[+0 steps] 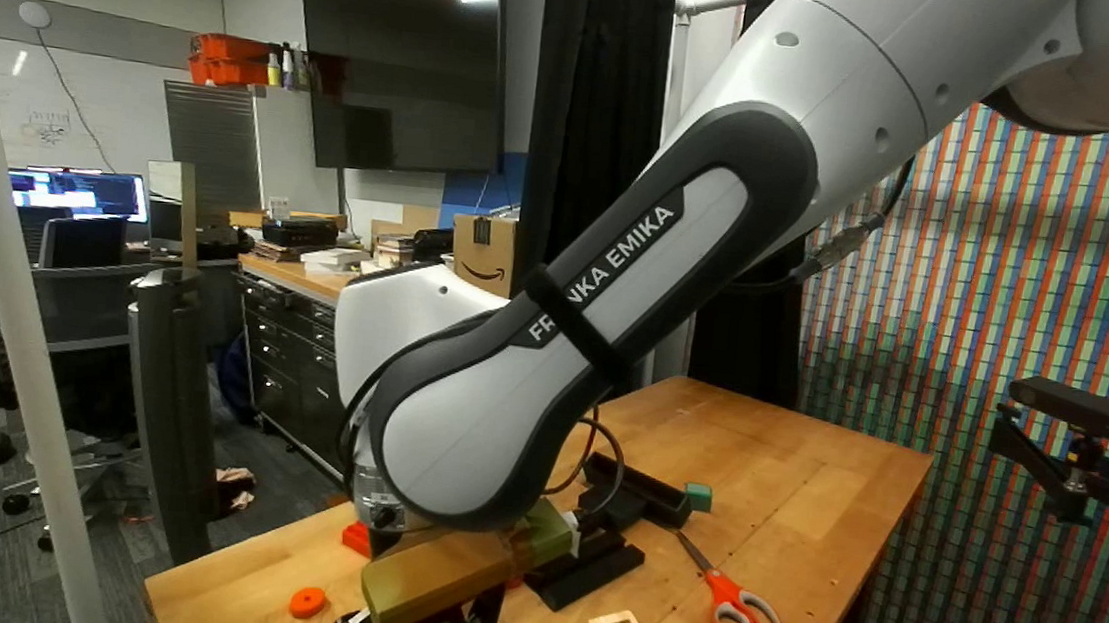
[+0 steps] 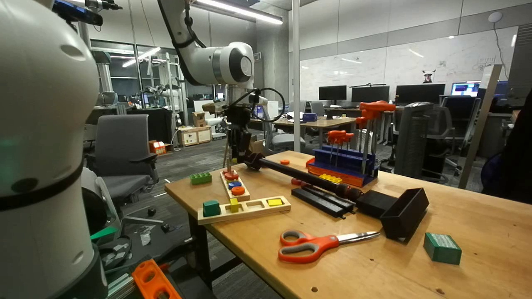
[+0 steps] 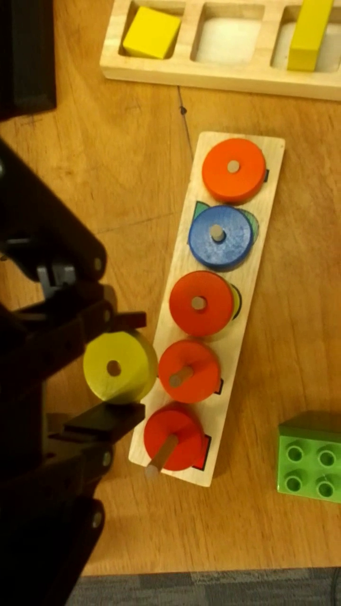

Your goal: Take the round orange and yellow blocks from the table and put them on the third and fourth position from the right on the wooden board respectively

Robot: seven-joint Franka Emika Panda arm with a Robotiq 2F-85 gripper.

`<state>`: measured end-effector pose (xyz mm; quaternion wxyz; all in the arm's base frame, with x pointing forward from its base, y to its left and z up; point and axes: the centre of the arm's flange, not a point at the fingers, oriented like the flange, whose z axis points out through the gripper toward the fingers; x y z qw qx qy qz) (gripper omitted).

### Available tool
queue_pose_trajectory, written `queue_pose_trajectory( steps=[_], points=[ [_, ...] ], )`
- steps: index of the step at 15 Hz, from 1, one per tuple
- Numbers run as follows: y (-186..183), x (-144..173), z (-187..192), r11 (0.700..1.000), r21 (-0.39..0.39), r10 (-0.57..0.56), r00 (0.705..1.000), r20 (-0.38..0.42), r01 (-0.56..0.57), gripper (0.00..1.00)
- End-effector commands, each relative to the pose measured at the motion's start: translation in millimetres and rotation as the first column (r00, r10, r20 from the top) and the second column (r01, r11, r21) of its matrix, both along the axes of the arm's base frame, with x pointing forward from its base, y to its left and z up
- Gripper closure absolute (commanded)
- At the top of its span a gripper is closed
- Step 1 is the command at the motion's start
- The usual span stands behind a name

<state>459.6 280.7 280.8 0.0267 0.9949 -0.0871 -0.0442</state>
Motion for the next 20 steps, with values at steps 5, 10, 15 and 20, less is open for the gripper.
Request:
queue_pose_trajectory(
  steps=[5, 10, 15, 20],
  points=[
    [5, -12, 7, 0.998, 0.03, -0.061, 0.997, -0.04, 0.062, 0.82],
    [4, -15, 0, 0.996, 0.042, -0.07, 0.995, -0.066, 0.073, 0.82],
    [4, -16, -5, 0.995, 0.053, -0.078, 0.993, -0.085, 0.083, 0.82],
    [3, -13, -9, 0.995, 0.066, -0.069, 0.994, -0.089, 0.075, 0.82]
  ],
)
